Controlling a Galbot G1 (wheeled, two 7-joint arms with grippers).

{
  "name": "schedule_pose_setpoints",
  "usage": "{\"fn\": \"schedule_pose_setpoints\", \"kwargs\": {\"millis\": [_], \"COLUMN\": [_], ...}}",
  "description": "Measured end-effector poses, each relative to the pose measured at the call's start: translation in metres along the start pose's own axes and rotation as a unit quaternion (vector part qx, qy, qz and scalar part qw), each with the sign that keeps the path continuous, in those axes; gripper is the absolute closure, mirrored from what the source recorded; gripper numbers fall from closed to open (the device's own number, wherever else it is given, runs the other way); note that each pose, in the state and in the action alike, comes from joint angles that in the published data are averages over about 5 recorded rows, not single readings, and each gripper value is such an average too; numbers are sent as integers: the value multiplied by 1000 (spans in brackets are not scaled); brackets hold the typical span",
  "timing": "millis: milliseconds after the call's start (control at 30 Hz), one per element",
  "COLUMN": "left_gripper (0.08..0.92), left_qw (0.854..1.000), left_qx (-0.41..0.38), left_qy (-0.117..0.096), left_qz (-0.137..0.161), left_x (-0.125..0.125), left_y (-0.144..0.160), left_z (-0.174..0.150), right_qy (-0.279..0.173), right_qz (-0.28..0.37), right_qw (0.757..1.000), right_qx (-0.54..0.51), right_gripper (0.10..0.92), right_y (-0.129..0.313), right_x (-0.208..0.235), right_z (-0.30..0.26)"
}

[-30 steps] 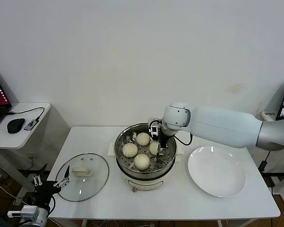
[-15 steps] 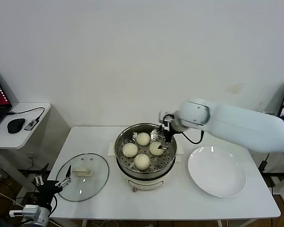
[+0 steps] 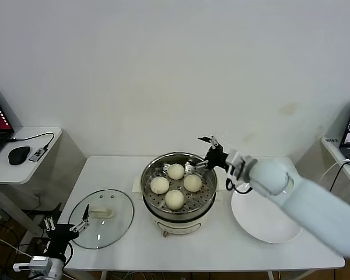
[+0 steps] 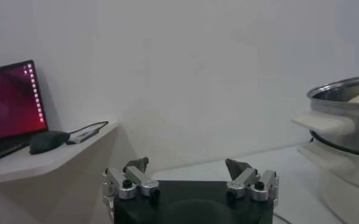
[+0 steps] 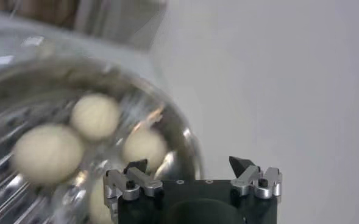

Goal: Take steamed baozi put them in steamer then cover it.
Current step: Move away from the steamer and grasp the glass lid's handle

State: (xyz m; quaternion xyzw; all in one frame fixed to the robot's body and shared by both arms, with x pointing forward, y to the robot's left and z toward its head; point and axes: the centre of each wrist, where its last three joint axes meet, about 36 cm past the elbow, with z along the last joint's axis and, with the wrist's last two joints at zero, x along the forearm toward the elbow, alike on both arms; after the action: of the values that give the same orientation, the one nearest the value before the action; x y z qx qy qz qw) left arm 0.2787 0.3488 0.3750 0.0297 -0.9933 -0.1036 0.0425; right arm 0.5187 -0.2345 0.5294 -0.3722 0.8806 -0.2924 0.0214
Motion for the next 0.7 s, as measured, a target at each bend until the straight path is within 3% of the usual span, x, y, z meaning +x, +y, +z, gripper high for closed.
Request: {"fn": "schedule_pose_setpoints", "kwargs": {"millis": [133,267,500,600,700], "left_gripper": [177,177,177,177,177], "left_qw": [1000,1000,991,976,951], "left_qx": [-4,-21,-130,-216,-309], "left_qy": [0,1,-10,-17,-23], "left_qz": [-3,-4,-10,-8,-1], "left_x": [1,2,3,4,5], "left_y": [-3,-5,5,17,32], "left_z": [5,10,25,36,48], "right_qy": [-59,-69,-9,21,44], "right_qz": [69,156,298,340,370], "right_qw": [995,980,943,927,914], "right_qx": [-48,-97,-146,-155,-163], "right_gripper": [200,200,200,200,200], "right_y": [27,54,96,112,127], "right_x": [15,50,138,170,194], "right_z": [31,72,130,145,155]}}
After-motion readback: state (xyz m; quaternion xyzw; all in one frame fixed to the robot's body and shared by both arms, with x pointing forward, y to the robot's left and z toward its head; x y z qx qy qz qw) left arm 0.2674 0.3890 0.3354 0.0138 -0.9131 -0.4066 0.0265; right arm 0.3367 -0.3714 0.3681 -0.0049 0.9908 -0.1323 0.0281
